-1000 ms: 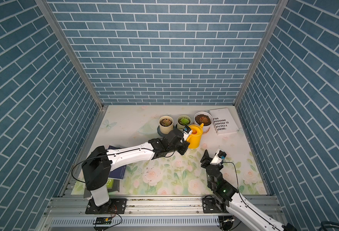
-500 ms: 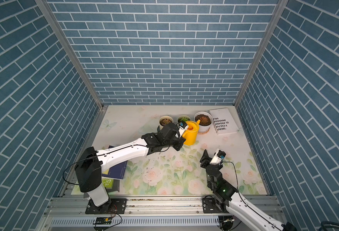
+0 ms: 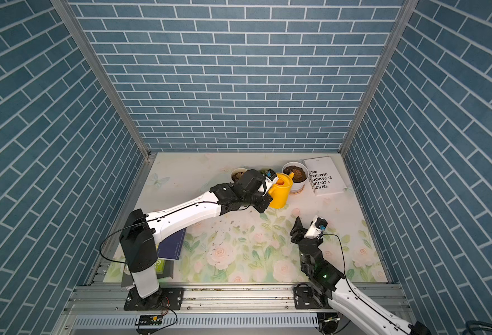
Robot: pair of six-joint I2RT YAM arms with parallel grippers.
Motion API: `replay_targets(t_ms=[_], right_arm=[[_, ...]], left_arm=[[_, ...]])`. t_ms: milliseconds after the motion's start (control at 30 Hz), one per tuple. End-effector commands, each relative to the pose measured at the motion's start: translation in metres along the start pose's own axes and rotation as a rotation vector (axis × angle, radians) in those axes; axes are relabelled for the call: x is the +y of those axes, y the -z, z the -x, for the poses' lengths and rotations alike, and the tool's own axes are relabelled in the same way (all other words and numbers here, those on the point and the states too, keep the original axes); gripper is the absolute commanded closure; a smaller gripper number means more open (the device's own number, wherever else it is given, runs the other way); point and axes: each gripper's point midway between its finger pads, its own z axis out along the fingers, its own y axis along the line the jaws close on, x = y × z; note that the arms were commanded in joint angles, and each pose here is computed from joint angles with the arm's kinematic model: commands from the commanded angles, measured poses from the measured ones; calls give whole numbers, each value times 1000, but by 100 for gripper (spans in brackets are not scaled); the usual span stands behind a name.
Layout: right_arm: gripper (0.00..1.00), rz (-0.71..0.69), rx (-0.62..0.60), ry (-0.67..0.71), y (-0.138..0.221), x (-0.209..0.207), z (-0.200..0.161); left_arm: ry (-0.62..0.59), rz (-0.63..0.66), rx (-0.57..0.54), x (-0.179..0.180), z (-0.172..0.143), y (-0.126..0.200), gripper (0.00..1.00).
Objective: Water the succulent around the soil edge
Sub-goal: Water the soil of the potted plant with water.
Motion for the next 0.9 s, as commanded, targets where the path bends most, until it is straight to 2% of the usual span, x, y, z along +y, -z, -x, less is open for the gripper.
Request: replay_targets(t_ms=[0, 367, 500, 867], right_arm=[[33, -4, -5, 11, -1, -2, -1], [33, -3, -6, 11, -1, -2, -1], [33, -3, -7, 10, -1, -2, -1], [33, 1, -8, 7, 0, -1, 0]], left_arm=[[4, -65, -18, -11, 11, -2, 100], [26, -71, 8, -12, 10, -9, 100], [38, -38, -7, -5, 8, 3, 100], [158, 74, -29, 39, -34, 41, 100]])
